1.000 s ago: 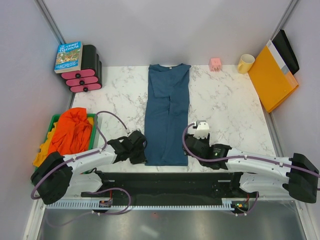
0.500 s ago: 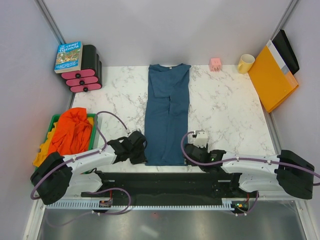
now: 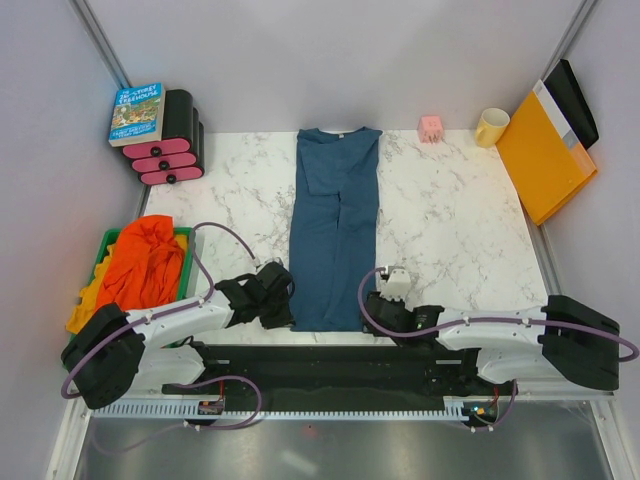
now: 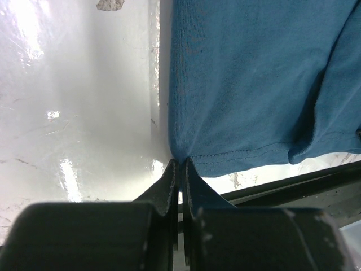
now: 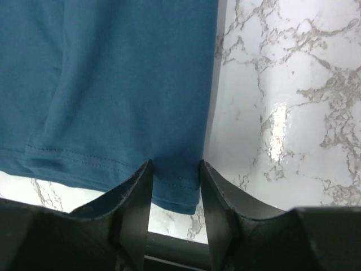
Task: Fold and stack the t-shirts
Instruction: Grab the bottom of the folded rectangular tshirt with both arms, then fold the folded rectangular tshirt in 1/3 of the way, then grab one side of the 2/3 rectangular tshirt with both arms
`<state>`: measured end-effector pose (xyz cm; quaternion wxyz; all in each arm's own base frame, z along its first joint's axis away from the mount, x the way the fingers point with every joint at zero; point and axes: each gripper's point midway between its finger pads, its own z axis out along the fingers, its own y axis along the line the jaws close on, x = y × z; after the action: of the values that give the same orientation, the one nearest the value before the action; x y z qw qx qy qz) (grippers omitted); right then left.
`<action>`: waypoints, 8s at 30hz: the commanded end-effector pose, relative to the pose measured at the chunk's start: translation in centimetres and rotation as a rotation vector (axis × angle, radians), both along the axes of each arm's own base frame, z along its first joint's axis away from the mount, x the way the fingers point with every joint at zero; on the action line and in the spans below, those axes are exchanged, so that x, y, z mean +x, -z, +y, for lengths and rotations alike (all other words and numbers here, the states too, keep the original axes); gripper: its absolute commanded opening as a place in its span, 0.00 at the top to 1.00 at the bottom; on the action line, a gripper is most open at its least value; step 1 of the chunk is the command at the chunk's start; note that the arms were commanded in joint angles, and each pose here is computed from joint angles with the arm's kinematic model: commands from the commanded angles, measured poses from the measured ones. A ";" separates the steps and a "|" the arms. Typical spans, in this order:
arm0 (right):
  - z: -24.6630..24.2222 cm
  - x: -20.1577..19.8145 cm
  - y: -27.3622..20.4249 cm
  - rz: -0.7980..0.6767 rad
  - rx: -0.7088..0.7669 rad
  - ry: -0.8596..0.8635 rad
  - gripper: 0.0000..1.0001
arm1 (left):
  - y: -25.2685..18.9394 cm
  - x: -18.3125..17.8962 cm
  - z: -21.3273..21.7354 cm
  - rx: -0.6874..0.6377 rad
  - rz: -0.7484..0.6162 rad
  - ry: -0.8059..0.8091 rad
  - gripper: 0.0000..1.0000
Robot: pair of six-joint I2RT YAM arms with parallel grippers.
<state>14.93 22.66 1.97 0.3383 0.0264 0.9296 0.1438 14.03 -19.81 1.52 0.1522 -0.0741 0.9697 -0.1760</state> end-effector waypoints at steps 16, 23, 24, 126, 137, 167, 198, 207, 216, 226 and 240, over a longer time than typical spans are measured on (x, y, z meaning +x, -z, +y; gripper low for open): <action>-4.1 -3.8 2.3 0.077 -0.051 0.087 1.00 | -1.1 -0.3 -0.4 -0.004 -0.044 0.031 0.98; -2.8 -5.7 -0.4 0.005 -0.062 0.029 1.00 | -3.8 -2.6 -1.4 -0.043 -0.080 0.035 0.98; -2.6 -6.2 -0.5 0.000 -0.064 0.023 1.00 | -4.0 -3.0 -1.3 -0.045 -0.080 0.035 0.98; -3.1 22.3 -4.9 -0.145 -0.140 0.184 1.00 | -6.2 21.2 -6.2 0.162 -0.285 0.015 0.75; -3.0 17.8 0.5 -0.007 -0.156 0.149 1.00 | -0.2 15.8 -6.3 0.194 -0.131 0.060 0.85; -2.4 12.9 -9.8 -0.183 -0.164 0.072 0.47 | -10.5 9.9 -5.3 0.197 -0.351 0.060 0.58; -6.4 7.2 -5.5 -0.087 -0.088 0.107 0.47 | -1.3 2.0 0.0 0.164 -0.102 -0.052 0.57; -6.9 5.5 -4.1 -0.042 -0.062 0.109 0.47 | 0.6 0.8 0.1 0.177 -0.038 -0.035 0.77; -4.8 2.6 -2.8 0.019 0.028 0.061 0.42 | 1.1 0.8 0.0 0.182 -0.041 -0.028 0.98; -3.9 0.1 -1.0 0.059 0.026 0.033 0.43 | 1.0 0.9 -0.1 0.186 -0.050 -0.024 0.98; -5.6 -2.0 2.9 0.160 -0.076 0.056 0.56 | 0.7 1.0 -0.4 0.184 -0.060 -0.013 0.98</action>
<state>14.83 19.11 1.88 0.3070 0.0543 0.9395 0.1418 15.20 -20.22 1.43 0.1899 -0.0568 0.9754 -0.0966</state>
